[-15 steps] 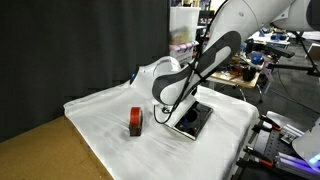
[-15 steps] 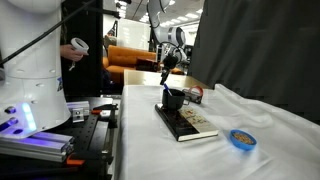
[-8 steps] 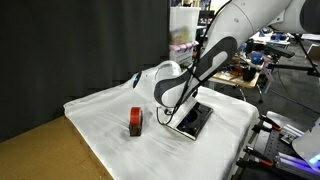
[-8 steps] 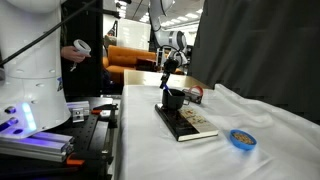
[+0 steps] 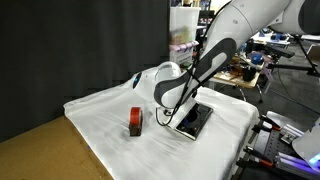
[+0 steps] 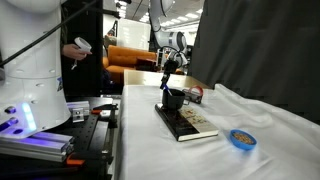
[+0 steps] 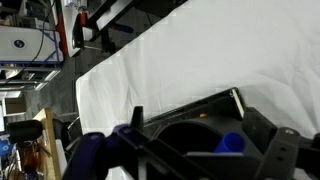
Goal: Remove the blue marker from the black mug and put it on the left side of the table
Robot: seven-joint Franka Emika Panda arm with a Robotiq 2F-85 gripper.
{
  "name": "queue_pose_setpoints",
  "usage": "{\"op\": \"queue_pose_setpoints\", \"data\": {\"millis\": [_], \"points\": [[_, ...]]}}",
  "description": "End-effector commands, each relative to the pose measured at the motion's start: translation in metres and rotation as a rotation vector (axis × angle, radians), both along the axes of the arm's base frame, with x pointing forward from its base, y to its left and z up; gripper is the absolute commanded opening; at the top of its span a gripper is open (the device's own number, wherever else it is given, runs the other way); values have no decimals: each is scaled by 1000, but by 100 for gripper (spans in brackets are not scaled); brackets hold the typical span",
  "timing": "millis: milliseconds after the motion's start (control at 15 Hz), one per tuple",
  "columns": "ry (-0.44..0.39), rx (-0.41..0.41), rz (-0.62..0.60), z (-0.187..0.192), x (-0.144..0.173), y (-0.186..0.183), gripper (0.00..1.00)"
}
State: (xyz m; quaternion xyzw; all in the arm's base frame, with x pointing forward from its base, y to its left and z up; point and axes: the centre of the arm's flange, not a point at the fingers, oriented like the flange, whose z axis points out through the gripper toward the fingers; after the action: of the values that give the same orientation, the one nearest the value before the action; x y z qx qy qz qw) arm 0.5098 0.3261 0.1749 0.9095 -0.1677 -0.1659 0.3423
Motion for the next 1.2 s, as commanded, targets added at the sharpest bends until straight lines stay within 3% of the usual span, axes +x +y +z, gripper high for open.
{"op": "queue_pose_setpoints", "data": {"millis": [0,1133], "points": [[0,0,0,0,0,0,100],[20,-30,7,-14,15,-9,100]]}}
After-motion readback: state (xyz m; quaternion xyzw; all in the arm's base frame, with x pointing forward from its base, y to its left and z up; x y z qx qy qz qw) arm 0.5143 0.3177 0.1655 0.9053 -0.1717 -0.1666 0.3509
